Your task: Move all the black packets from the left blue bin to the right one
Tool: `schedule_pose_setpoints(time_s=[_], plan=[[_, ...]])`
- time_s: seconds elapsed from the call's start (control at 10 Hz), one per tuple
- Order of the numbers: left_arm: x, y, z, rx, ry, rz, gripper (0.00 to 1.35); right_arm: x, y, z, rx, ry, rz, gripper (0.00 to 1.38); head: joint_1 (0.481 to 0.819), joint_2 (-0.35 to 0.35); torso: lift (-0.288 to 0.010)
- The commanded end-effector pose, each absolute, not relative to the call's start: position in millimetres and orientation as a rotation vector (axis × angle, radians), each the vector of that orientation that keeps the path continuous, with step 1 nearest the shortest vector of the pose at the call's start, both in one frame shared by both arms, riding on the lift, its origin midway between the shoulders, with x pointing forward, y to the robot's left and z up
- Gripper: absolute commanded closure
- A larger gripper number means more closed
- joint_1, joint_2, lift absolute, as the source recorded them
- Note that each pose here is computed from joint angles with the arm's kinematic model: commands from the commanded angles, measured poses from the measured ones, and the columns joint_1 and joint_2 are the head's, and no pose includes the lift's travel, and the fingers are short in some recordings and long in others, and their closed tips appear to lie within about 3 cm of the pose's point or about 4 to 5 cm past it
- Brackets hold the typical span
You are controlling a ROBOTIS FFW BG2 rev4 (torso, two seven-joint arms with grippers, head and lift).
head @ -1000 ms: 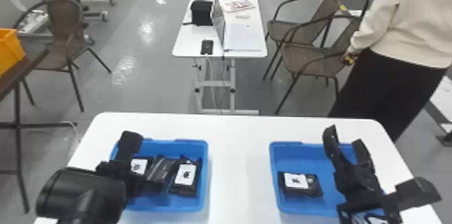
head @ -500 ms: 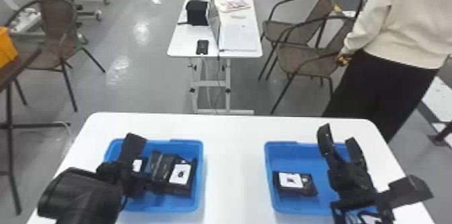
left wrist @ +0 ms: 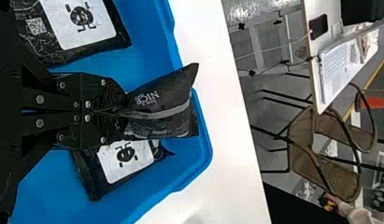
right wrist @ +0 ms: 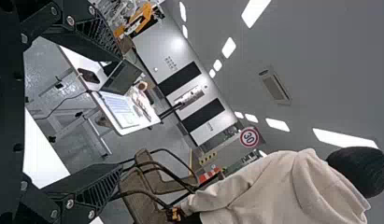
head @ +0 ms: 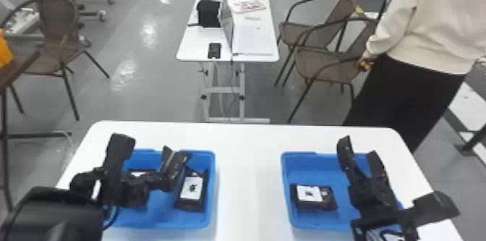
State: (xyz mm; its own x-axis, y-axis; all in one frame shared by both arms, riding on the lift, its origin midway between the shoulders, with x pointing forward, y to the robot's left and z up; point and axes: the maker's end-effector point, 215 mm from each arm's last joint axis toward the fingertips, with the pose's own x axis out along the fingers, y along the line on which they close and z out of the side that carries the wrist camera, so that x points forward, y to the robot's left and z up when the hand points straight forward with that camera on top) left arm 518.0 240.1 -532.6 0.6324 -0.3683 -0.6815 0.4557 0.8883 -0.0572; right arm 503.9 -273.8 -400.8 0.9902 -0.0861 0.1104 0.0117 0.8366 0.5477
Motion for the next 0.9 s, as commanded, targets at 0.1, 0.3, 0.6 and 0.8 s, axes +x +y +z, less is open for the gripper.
schedule_pose_setpoints(time_s=[0.1, 0.3, 0.6, 0.8], plan=[[516, 223, -494, 0.103, 0.656, -0.569, 1.21, 503, -269, -405, 0.600, -0.125, -0.044, 0.22, 0.695, -0.038, 0.000], [536, 175, -450, 0.096, 0.468, -0.743, 1.21, 510, -256, -403, 0.621, -0.119, 0.001, 0.22, 0.695, -0.056, 0.000], [549, 69, -434, 0.041, 0.243, -0.999, 1.21, 527, -237, -389, 0.621, -0.136, 0.091, 0.22, 0.695, -0.112, 0.000], [549, 22, -446, 0.023, 0.275, -1.090, 1.21, 542, -221, -383, 0.623, -0.134, 0.158, 0.21, 0.695, -0.168, 0.000]])
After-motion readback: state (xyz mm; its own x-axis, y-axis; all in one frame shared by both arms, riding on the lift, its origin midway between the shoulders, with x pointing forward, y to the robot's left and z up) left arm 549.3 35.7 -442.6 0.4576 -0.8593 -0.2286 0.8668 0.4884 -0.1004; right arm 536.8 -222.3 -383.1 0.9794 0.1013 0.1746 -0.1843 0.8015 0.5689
